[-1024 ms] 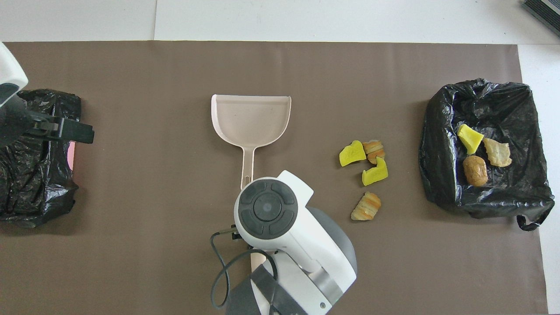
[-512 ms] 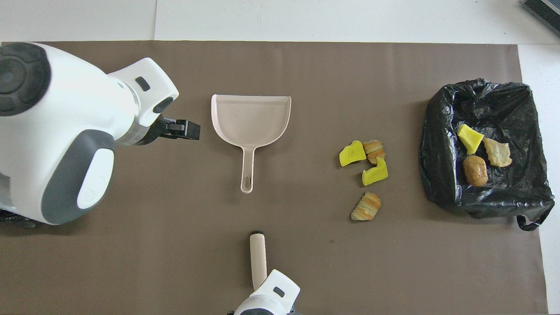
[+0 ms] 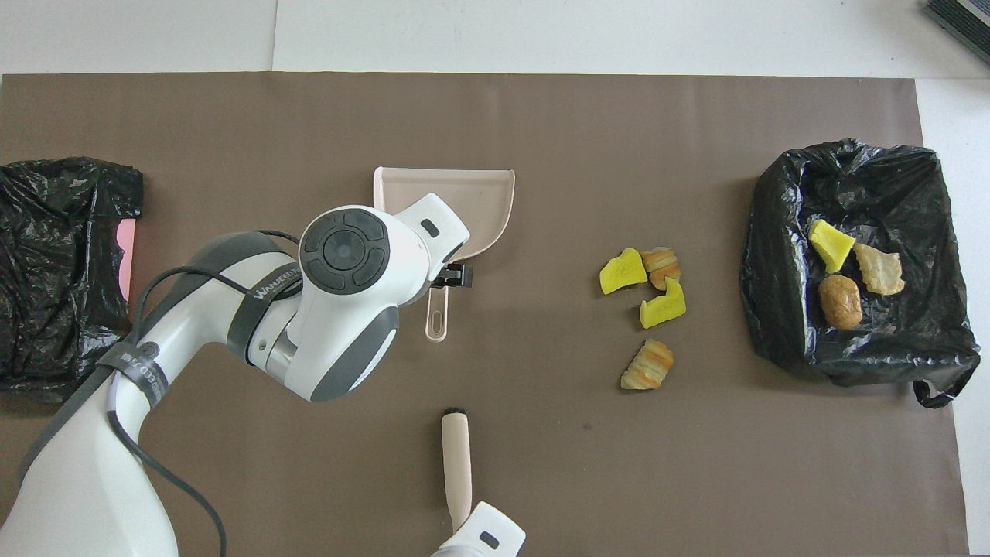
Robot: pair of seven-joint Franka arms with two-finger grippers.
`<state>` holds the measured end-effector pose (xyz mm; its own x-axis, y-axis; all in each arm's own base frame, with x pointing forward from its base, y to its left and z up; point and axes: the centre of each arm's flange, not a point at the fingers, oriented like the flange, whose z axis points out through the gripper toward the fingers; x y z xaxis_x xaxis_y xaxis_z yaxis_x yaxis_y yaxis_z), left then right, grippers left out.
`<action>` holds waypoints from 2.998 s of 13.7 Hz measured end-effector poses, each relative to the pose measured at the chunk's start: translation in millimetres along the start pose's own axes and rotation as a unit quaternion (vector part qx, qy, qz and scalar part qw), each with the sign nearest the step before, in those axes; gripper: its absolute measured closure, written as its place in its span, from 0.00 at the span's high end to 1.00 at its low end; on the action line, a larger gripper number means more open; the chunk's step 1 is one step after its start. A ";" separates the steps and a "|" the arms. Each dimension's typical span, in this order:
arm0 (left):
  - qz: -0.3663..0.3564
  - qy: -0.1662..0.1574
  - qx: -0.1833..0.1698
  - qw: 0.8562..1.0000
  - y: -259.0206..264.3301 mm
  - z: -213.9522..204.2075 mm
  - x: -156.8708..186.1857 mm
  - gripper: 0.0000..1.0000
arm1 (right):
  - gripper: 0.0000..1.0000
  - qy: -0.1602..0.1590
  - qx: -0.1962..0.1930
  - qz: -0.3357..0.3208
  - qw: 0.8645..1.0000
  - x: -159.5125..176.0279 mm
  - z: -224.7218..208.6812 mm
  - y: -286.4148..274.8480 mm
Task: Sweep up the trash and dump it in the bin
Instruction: 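Grasp the dustpan handle with the left gripper, then hold the dustpan with the left gripper while the right gripper grasps the brush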
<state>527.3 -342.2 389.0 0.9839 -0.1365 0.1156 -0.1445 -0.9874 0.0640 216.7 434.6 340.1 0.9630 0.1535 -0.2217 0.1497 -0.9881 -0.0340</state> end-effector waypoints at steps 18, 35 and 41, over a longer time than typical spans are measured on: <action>0.036 0.014 0.026 0.999 21.0 32.6 -20.1 0.32 | 0.26 -0.037 -0.026 0.008 0.999 35.0 -93.3 106.0; 0.517 -0.131 -0.006 0.846 -30.5 -14.6 -35.9 0.32 | 0.26 0.010 -0.206 0.014 0.978 216.3 -74.9 377.5; 0.567 -0.113 -0.007 0.816 -29.2 0.6 -49.8 0.32 | 0.26 -0.018 -0.149 0.009 0.989 233.9 -43.6 335.1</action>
<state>482.6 -306.7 380.7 0.2104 -0.9746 -0.0769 -0.9751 -0.2149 0.0550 501.8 139.3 319.4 0.9584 0.1304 -0.2540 0.1970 -0.9459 0.2578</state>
